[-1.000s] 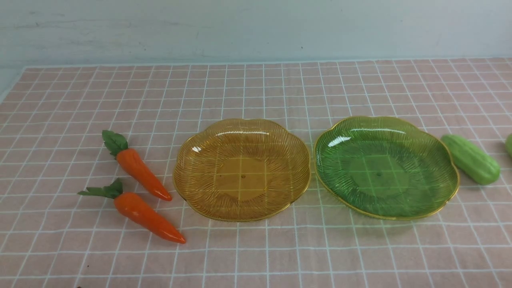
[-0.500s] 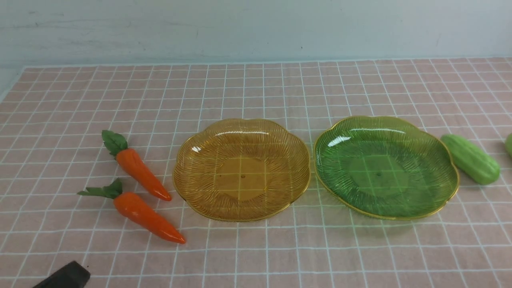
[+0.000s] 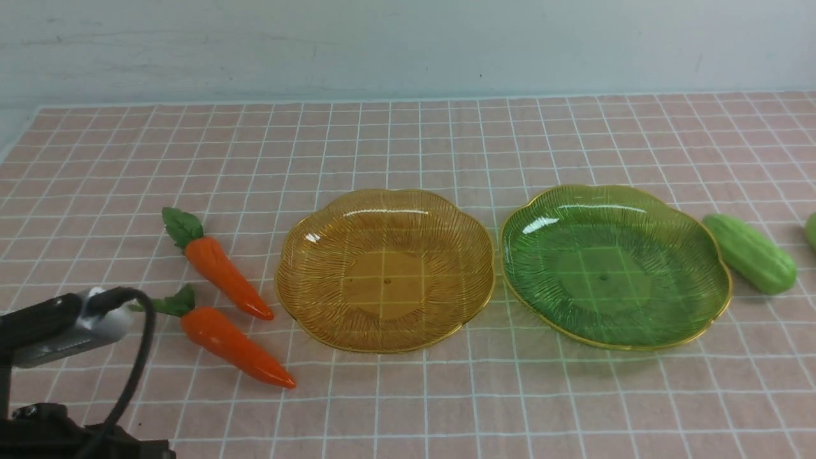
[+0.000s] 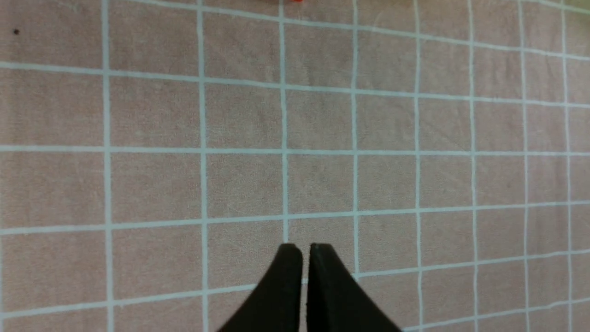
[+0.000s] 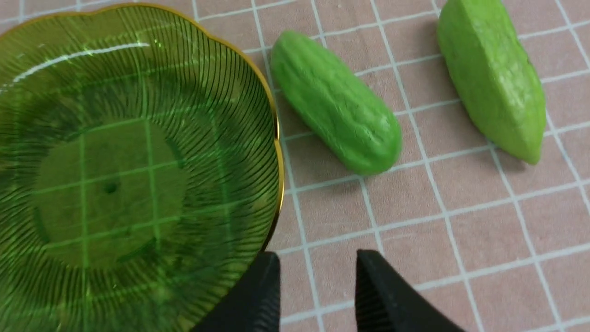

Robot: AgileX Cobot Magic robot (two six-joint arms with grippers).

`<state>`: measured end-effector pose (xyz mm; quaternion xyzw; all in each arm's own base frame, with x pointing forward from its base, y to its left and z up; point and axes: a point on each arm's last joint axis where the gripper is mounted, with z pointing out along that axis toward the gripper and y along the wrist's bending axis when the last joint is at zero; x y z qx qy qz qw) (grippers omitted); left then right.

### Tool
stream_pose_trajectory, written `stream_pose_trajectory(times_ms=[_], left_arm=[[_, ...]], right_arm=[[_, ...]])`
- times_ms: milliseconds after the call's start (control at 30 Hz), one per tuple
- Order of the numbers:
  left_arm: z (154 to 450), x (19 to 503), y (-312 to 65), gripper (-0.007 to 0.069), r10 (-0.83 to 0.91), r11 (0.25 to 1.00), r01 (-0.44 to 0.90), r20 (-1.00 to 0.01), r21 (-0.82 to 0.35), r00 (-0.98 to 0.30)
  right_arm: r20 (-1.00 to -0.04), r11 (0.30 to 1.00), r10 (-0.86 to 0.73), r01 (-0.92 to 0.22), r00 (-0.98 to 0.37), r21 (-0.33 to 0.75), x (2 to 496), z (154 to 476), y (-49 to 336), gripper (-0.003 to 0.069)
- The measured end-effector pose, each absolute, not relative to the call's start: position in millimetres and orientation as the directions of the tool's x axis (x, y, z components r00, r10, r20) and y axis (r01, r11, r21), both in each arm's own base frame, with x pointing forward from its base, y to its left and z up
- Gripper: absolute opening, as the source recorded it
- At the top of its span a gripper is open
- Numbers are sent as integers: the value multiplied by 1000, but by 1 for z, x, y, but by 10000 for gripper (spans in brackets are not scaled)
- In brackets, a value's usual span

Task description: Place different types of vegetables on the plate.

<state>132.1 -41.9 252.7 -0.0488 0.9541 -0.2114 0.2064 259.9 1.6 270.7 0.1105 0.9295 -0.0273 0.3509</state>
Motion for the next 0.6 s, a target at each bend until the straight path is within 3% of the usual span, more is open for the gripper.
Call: stream_pose_trajectory(times_ms=[367,467,600], left_arm=[[253,132,-42,110,-175,908,-1,-376,-420,-910],[253,132,-42,116,-168,909,6,-380,-417,-910],[253,132,-42,116,-165,910,9,-381,-415,-910]], right_arm=[[-577,963,168,259,-799,-79,339,244,-9,497],[-512,955,131,248,-849,-166,362,228,-23,527],[-425,959,-8,114,-905,-261,382,203,-26,526]])
